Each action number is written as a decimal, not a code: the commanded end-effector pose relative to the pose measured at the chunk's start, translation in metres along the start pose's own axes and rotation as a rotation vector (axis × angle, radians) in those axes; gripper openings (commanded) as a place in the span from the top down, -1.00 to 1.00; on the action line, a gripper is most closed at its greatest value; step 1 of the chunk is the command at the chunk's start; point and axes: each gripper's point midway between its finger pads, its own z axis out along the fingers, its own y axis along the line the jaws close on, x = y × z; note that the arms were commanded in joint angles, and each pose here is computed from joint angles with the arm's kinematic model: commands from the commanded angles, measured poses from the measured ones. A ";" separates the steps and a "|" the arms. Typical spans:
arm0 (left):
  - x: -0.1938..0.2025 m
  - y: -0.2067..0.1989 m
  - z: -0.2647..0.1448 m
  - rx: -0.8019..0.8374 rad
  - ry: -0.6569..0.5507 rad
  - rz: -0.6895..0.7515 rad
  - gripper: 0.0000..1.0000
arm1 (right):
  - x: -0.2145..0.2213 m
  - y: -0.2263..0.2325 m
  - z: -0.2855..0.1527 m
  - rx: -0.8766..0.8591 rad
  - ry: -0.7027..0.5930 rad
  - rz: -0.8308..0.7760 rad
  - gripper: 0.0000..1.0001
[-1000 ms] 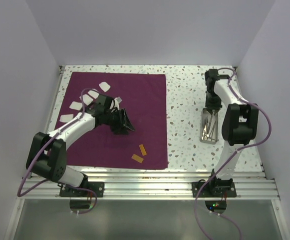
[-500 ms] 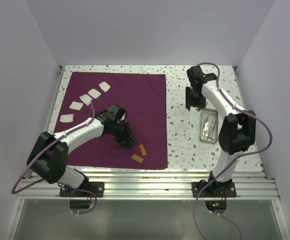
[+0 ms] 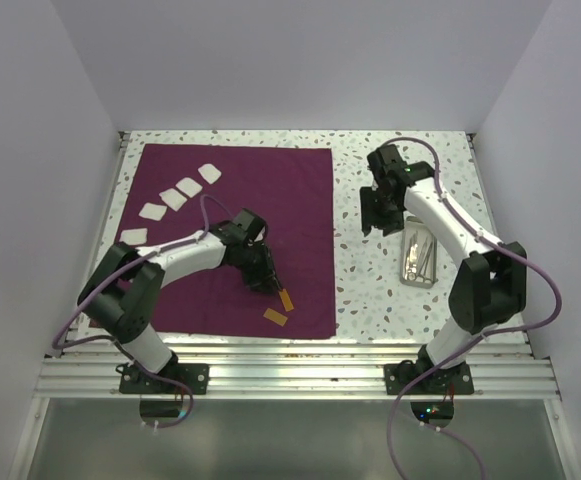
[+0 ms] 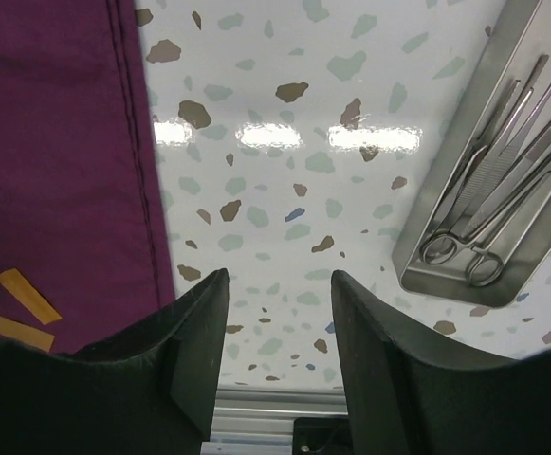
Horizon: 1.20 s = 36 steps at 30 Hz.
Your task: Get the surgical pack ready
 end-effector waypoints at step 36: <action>-0.021 -0.004 0.036 -0.069 0.017 0.076 0.75 | 0.002 0.005 -0.006 -0.051 -0.044 -0.032 -0.03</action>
